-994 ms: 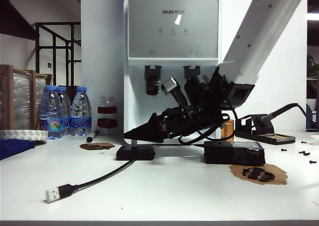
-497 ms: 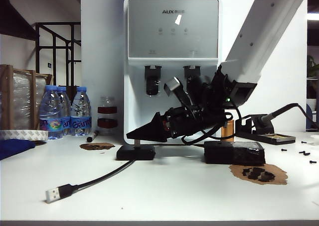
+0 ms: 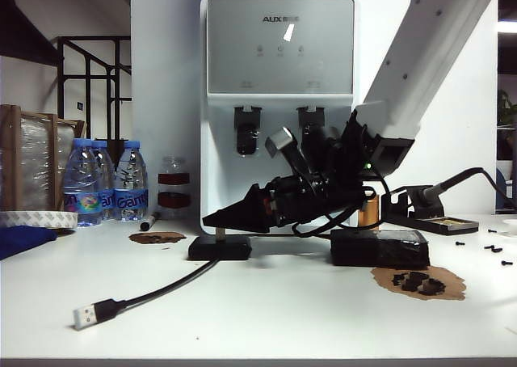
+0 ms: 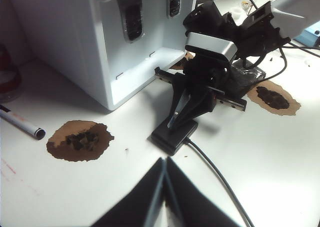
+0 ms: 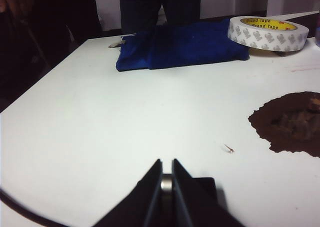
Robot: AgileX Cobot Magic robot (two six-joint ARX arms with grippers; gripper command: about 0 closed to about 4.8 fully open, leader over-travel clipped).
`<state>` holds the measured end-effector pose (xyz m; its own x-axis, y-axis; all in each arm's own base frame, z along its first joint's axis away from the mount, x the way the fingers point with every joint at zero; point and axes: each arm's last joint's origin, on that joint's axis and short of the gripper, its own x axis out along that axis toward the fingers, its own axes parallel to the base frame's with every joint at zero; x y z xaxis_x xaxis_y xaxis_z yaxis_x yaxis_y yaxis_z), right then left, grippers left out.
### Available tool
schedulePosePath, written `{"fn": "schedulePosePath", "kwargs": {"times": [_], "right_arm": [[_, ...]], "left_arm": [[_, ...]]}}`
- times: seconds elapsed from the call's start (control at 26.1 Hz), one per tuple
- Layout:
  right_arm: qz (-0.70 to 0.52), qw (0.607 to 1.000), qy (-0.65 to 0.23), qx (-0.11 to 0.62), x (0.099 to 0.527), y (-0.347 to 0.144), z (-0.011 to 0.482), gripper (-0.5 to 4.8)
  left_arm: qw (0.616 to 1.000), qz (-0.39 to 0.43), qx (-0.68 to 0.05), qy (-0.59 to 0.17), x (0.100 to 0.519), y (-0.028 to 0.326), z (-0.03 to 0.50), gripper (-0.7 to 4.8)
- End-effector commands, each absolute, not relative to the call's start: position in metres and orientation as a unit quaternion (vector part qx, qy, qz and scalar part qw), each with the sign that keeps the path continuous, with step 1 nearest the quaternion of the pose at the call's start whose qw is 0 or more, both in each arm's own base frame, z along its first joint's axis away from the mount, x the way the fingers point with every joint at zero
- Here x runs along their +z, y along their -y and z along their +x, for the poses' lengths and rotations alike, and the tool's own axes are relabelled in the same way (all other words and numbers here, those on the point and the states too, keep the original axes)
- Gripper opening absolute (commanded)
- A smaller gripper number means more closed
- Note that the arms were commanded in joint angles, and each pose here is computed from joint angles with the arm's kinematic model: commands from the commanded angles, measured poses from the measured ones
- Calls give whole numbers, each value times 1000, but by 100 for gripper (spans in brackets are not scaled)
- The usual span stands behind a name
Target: Take the USB flash drive out of the black sponge and insert it into the slot on top of the black USB adpator box.
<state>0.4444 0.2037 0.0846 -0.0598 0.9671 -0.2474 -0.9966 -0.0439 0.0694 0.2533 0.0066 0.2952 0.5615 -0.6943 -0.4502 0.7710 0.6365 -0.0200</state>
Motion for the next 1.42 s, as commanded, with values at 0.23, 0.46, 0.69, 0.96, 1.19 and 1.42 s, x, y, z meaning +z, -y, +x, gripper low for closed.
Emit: {"fn": "schedulePosePath", "kwargs": {"times": [0.23,0.46,0.69,0.96,1.19,1.42], "right_arm": [[-85,707,-156,685,70,-204,443,-3],[-72,706,-169,684,68,-205,448,-4],[-77,710,-204,670,81,-207,456,-4],[-29,690,-200,695,76,-207,457,-4],[-5,691,-169,703,73,-209,464,-4],[11,688,-142,712,77,-210,468,-4]], "left_arm": [[879,93,-419,-205,297,-7,253,-4],[877,89,-428,-201,298,-6,253,-4],[873,113,-435,-188,298,-6,253,-4],[865,101,-460,-173,298,-5,253,-4],[864,99,-463,-174,291,-6,261,-4],[850,81,-498,-152,291,-3,263,-4]]}}
